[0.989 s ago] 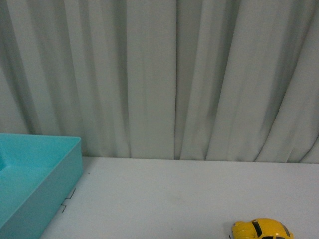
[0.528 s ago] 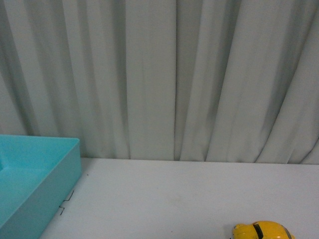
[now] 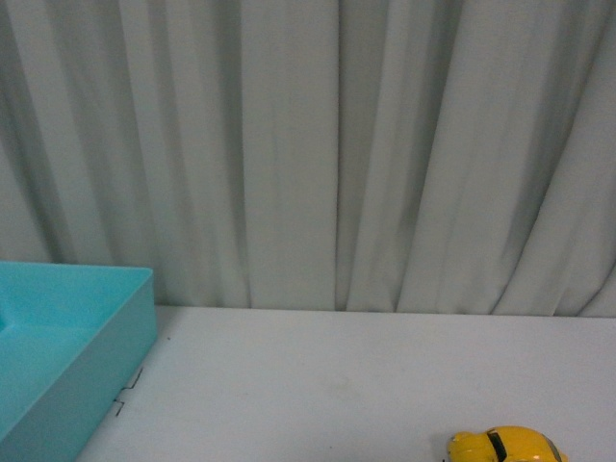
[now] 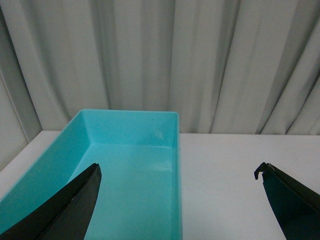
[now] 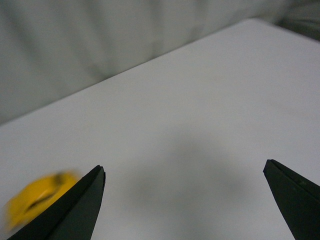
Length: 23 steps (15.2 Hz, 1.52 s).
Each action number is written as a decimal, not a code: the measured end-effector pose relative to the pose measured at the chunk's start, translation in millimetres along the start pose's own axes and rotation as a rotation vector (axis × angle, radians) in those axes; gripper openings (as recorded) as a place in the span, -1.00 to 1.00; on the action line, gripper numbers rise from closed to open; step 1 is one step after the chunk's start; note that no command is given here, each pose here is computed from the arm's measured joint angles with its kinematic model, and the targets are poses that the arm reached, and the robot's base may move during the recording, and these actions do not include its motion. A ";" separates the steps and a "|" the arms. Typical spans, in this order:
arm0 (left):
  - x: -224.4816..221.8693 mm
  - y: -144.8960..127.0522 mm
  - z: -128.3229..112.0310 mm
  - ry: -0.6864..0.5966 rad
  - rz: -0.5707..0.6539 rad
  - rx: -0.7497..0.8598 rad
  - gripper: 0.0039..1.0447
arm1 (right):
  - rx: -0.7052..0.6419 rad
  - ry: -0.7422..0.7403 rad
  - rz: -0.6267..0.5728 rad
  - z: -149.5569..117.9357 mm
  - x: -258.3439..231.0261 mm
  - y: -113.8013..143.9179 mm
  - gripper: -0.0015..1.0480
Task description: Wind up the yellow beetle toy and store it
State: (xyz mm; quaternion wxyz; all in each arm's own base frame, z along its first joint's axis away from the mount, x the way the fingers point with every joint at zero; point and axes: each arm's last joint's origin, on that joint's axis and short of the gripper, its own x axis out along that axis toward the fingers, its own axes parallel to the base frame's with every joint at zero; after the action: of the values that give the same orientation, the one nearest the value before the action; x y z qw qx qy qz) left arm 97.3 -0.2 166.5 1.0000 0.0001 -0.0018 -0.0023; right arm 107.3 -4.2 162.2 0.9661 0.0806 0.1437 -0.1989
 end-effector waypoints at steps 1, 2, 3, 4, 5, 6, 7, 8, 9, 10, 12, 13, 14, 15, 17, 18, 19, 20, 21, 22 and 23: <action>0.0 0.2 -0.1 0.000 0.008 0.000 0.88 | 0.119 -0.046 -0.218 4.0 10.1 -11.8 0.87; 0.0 0.4 -0.3 0.002 0.006 0.000 0.88 | 0.200 -0.108 -0.292 12.2 19.3 -21.6 0.87; 0.0 0.1 0.0 0.000 0.003 0.000 0.88 | 0.228 -0.126 -0.290 20.6 33.5 -29.7 0.87; 0.0 0.2 -0.1 0.000 0.005 0.000 0.88 | 0.217 -0.121 -0.280 27.2 49.1 -37.0 0.87; 0.0 0.2 -0.1 0.001 0.007 0.000 0.88 | 0.184 -0.130 -0.249 37.4 69.6 -43.8 0.87; 0.0 0.2 -0.1 0.001 0.005 0.000 0.88 | 0.138 -0.159 -0.190 50.3 89.4 -44.8 0.87; 0.0 0.1 -0.1 0.000 0.004 0.000 0.88 | 0.068 -0.194 -0.125 67.7 116.6 -43.3 0.87; 0.0 0.1 -0.2 0.001 0.004 0.000 0.88 | 0.004 -0.198 -0.058 78.7 141.5 -40.5 0.87; 0.0 0.1 -0.2 0.001 0.004 0.000 0.88 | -0.075 -0.145 0.037 83.4 170.5 -34.4 0.87; 0.0 0.2 0.0 0.000 0.005 0.000 0.88 | -0.137 -0.093 0.139 83.7 192.8 -26.3 0.87; 0.0 0.1 -0.1 0.000 0.004 0.000 0.88 | -0.225 -0.047 0.269 84.9 214.8 -14.2 0.87; 0.0 0.1 0.0 0.000 0.004 0.000 0.88 | -0.293 -0.033 0.373 86.9 226.1 -5.2 0.87; 0.0 0.1 0.0 0.000 0.004 0.000 0.88 | -0.379 -0.017 0.489 90.9 234.5 7.1 0.87; 0.0 0.1 0.0 0.000 0.004 0.000 0.88 | -0.474 -0.004 0.642 95.2 237.1 21.4 0.87; 0.0 0.1 -0.2 0.001 0.004 0.000 0.88 | -0.680 0.153 1.015 76.4 249.0 41.9 0.87; 0.0 0.1 0.0 0.000 0.004 0.000 0.88 | -0.724 0.207 1.082 68.1 251.6 43.5 0.87; 0.0 0.1 0.0 0.000 0.004 0.000 0.88 | -0.767 0.244 1.129 64.3 254.3 44.2 0.87; 0.0 0.1 -0.2 0.001 0.004 0.000 0.88 | -0.821 0.274 1.183 60.0 258.0 46.7 0.87; 0.0 0.1 -0.1 0.000 0.004 0.000 0.88 | -0.857 0.296 1.230 55.8 261.0 48.9 0.87; 0.0 0.1 0.0 0.000 0.004 0.000 0.88 | -0.892 0.310 1.272 50.8 265.0 52.7 0.87; 0.0 0.1 0.0 0.000 0.004 0.000 0.88 | -0.909 0.330 1.303 46.6 269.6 52.9 0.87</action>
State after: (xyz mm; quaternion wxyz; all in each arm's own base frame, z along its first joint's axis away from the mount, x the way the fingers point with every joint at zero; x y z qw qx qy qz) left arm 97.3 -0.1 166.5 1.0000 0.0001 -0.0016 -0.0002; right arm 377.4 -63.4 128.0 0.7926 -0.2238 0.2752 0.4960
